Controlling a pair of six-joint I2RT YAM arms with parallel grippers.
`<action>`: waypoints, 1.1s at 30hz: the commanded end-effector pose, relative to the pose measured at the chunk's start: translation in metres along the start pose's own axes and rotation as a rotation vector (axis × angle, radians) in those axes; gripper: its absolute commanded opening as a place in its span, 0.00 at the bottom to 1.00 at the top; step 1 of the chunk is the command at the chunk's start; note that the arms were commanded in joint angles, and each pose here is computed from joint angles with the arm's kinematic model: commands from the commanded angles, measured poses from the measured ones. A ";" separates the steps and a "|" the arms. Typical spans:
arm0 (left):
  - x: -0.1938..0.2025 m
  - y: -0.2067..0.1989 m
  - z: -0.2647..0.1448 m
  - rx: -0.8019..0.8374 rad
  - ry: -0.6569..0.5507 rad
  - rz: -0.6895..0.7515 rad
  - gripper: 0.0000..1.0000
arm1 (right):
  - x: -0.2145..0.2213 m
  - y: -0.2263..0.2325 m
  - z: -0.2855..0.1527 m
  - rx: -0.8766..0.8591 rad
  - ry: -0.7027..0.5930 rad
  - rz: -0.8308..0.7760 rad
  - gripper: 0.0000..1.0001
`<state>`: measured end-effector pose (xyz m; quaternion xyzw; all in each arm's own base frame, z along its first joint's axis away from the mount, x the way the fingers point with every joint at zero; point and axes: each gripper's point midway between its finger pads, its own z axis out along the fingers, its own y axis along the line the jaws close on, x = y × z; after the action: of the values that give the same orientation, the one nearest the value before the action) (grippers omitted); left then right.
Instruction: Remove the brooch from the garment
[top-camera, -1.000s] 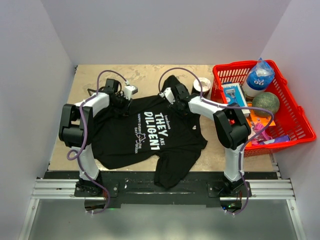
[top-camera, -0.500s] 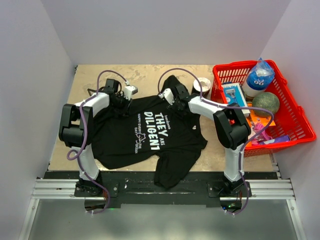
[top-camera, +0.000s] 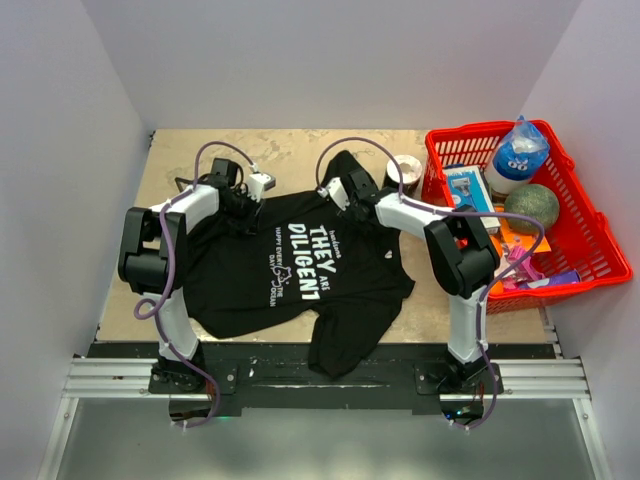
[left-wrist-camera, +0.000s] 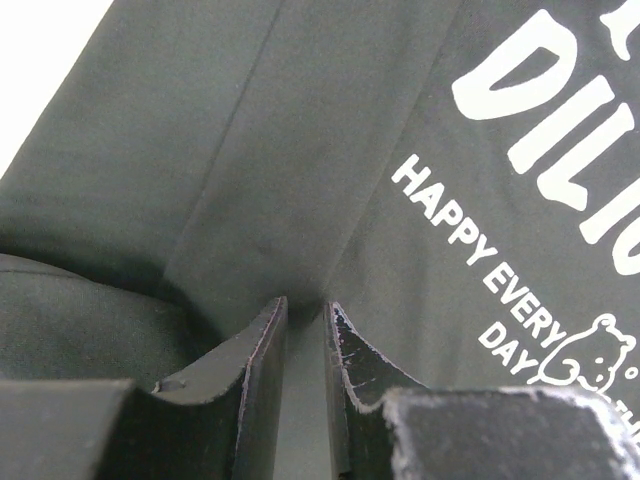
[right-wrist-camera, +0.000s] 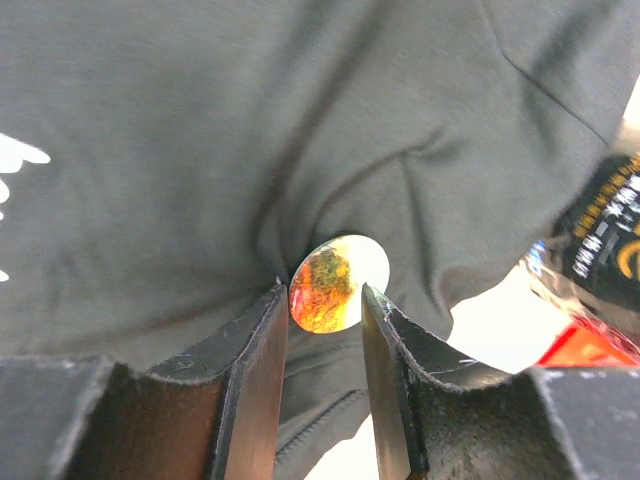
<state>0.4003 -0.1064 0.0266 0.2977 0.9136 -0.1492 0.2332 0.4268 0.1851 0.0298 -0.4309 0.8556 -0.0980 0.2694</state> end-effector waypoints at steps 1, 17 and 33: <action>-0.009 0.005 -0.004 -0.008 -0.017 0.013 0.26 | -0.013 -0.030 -0.009 0.101 -0.024 0.052 0.38; -0.007 0.002 -0.003 0.009 -0.008 0.011 0.26 | -0.034 -0.051 -0.023 0.117 -0.083 0.110 0.37; -0.011 0.001 -0.001 0.026 -0.016 0.005 0.27 | -0.017 -0.055 -0.008 0.092 -0.041 0.109 0.13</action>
<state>0.3988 -0.1064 0.0251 0.2969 0.9158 -0.1514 0.2243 0.4584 0.1611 0.0567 -0.3743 0.8701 -0.1158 0.2990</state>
